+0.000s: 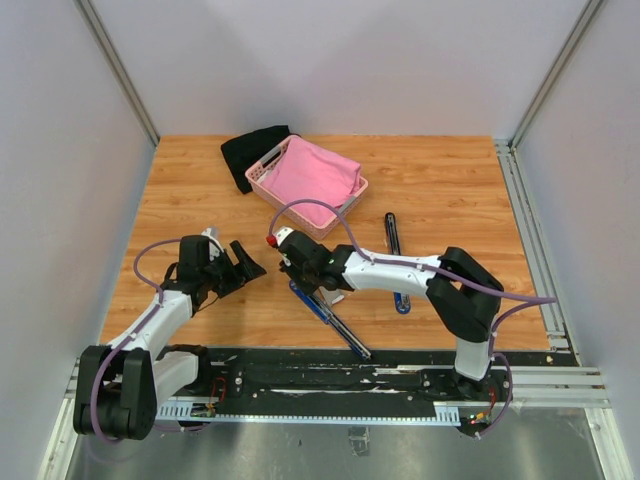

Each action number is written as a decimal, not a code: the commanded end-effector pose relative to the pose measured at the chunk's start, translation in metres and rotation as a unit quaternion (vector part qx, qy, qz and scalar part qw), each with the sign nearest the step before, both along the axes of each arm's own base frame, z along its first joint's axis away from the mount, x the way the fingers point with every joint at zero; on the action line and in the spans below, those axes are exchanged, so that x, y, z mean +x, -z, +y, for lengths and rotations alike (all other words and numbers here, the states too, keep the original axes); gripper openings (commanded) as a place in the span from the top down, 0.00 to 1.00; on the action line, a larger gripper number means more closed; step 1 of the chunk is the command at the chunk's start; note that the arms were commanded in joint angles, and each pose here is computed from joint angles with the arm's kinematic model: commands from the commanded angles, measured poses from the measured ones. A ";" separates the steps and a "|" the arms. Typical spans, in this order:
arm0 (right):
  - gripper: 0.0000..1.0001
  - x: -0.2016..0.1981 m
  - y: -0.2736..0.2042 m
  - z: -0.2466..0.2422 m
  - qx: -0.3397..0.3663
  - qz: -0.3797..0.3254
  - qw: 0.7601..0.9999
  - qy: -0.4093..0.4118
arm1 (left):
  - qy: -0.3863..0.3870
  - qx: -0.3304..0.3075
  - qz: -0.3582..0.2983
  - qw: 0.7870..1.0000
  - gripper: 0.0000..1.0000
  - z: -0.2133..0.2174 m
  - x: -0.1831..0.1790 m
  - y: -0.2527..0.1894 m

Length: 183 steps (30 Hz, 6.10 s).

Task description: Load the staples into the stapler

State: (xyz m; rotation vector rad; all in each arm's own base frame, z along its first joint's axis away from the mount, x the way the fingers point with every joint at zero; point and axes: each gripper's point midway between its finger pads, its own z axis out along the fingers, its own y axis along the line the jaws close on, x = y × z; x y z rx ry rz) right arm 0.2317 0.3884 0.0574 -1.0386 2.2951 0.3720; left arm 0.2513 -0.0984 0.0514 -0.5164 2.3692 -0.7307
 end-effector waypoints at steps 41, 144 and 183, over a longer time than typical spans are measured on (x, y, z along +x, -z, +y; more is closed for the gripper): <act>0.57 -0.007 -0.057 -0.044 -0.005 0.004 0.999 0.054 | 0.023 -0.017 -0.024 0.999 0.17 -0.007 0.006 -0.021; 0.33 0.001 -0.053 -0.260 0.114 0.091 0.933 0.329 | 0.623 0.206 -0.447 0.607 0.15 -0.226 -0.131 -0.025; 0.36 -0.006 -0.063 -0.249 0.213 0.150 0.886 0.383 | 0.556 0.225 -0.387 0.700 1.00 -0.255 -0.088 0.000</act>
